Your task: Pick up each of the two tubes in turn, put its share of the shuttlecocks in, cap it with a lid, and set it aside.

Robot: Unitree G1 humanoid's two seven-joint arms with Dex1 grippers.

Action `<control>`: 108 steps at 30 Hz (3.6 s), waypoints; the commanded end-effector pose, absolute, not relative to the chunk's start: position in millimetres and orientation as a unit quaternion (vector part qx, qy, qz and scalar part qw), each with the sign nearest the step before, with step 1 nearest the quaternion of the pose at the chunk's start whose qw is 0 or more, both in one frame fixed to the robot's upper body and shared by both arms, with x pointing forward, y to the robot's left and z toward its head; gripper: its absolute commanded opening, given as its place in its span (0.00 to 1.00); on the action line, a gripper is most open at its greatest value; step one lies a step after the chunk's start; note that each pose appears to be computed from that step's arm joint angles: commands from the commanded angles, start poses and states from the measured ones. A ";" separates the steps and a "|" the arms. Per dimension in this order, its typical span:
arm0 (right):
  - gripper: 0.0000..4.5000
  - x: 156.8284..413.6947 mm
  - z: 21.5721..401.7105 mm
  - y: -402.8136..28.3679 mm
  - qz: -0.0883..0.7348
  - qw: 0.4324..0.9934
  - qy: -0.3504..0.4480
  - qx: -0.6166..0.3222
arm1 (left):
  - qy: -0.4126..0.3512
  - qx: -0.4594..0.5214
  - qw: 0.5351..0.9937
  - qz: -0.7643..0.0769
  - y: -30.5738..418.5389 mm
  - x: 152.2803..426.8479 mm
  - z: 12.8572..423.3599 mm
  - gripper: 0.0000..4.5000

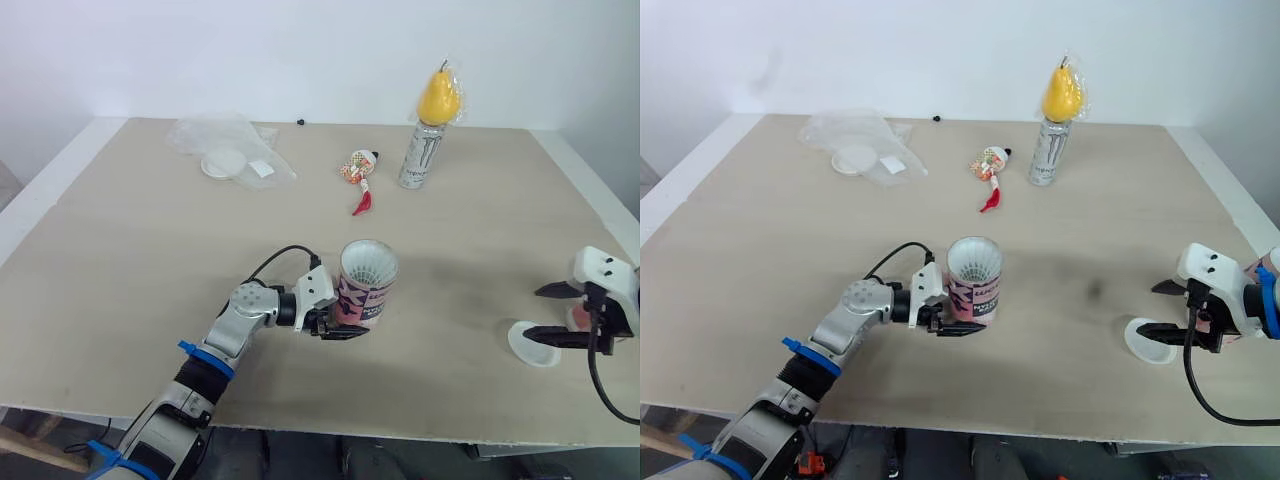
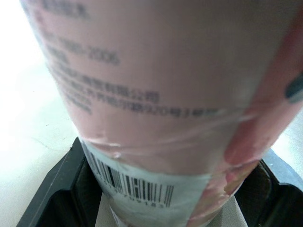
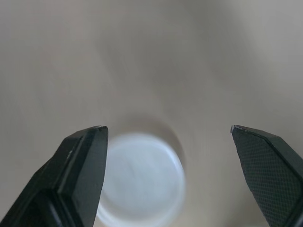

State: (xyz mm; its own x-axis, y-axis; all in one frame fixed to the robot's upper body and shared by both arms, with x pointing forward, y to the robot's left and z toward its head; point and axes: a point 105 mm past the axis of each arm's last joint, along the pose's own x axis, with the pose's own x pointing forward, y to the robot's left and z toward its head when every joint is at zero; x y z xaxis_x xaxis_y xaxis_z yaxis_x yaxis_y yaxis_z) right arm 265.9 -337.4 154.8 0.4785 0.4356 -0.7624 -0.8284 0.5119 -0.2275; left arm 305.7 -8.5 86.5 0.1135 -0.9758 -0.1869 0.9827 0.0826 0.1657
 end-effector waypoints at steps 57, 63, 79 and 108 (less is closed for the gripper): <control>0.02 280.0 142.0 -307.9 0.521 0.697 0.317 -0.377 | 0.057 0.123 0.743 -0.655 -2.9 302.0 74.2 0.73; 0.02 274.4 167.7 -271.0 0.544 0.707 0.262 -0.368 | 0.063 0.123 0.744 -0.654 -2.2 302.3 71.7 0.73; 0.02 270.9 287.9 -167.3 0.614 0.681 0.091 -0.388 | 0.073 0.131 0.731 -0.665 -6.4 302.5 65.7 0.73; 0.02 301.6 280.8 -105.1 0.666 0.555 0.050 -0.496 | 0.078 0.141 0.731 -0.663 -6.7 304.8 63.8 0.73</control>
